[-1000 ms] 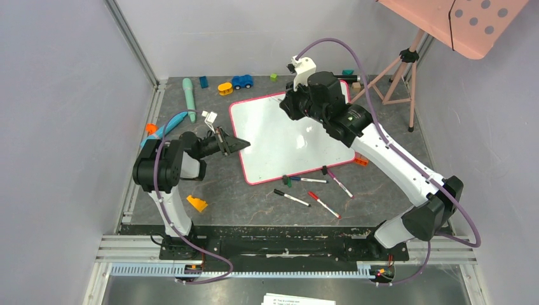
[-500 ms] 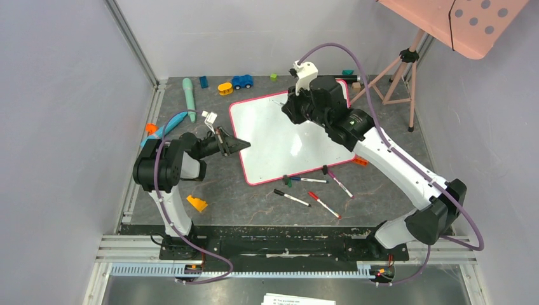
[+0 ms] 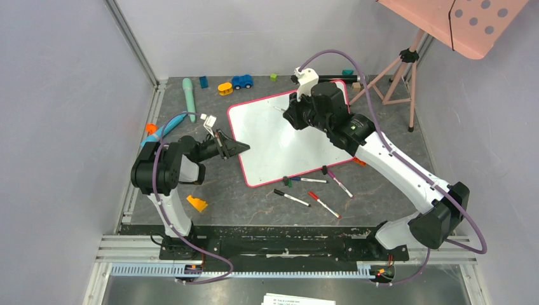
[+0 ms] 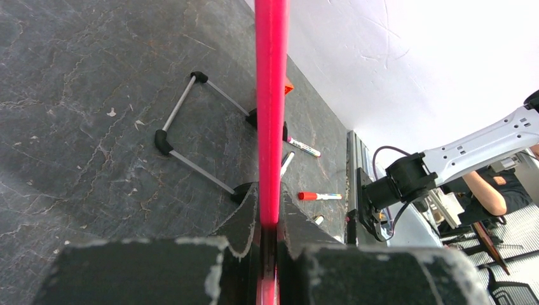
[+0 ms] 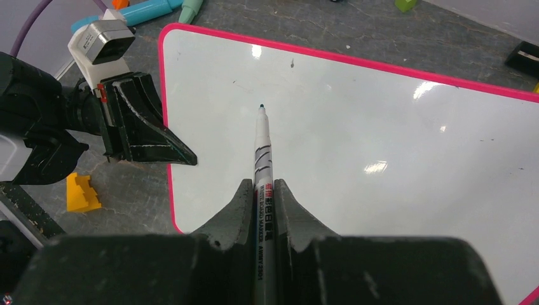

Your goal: Write a sentence on the whiteboard

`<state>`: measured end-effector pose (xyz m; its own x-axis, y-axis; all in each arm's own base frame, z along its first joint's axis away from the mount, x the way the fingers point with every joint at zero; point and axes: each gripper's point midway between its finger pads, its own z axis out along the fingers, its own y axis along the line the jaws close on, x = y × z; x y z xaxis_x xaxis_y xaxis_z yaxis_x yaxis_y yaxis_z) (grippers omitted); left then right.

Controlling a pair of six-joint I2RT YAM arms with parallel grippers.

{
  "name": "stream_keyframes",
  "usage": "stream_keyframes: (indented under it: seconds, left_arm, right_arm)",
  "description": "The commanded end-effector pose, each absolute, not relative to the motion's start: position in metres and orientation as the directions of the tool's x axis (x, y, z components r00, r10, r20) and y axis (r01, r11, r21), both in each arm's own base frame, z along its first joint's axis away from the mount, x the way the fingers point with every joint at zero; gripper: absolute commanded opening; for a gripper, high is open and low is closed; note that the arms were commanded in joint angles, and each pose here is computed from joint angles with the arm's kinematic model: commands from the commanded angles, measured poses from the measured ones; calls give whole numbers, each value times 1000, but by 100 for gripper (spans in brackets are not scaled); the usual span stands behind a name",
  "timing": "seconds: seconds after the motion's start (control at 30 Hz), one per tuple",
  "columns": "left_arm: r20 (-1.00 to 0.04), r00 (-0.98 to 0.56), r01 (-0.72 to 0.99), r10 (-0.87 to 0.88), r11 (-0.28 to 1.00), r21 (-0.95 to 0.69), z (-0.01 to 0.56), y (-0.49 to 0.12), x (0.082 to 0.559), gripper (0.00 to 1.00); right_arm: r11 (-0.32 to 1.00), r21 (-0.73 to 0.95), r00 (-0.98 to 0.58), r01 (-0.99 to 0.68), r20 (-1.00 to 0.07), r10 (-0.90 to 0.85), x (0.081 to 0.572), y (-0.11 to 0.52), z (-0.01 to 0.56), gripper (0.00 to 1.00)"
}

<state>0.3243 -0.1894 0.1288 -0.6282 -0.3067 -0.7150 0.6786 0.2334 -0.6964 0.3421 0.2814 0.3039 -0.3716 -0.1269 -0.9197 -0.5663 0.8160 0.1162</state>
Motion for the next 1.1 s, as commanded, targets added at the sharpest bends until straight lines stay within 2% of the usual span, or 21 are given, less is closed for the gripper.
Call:
stream_keyframes:
  seconds: [0.0, 0.2, 0.6, 1.07]
  left_arm:
    - [-756, -610, 734, -239, 191, -652, 128, -192, 308, 2]
    - [-781, -600, 769, -174, 144, -623, 121, -193, 301, 2]
    - [-790, -590, 780, -164, 135, -611, 122, -193, 301, 2]
    - [-786, -593, 775, -174, 142, -616, 123, -194, 301, 2]
  right_arm:
    - [798, 133, -312, -588, -947, -72, 339, 286, 329, 0]
    - [802, 156, -314, -577, -948, -41, 338, 288, 329, 0]
    - [807, 164, -324, -568, -945, -36, 336, 290, 331, 0]
    - [755, 216, -397, -619, -916, -63, 314, 307, 308, 0]
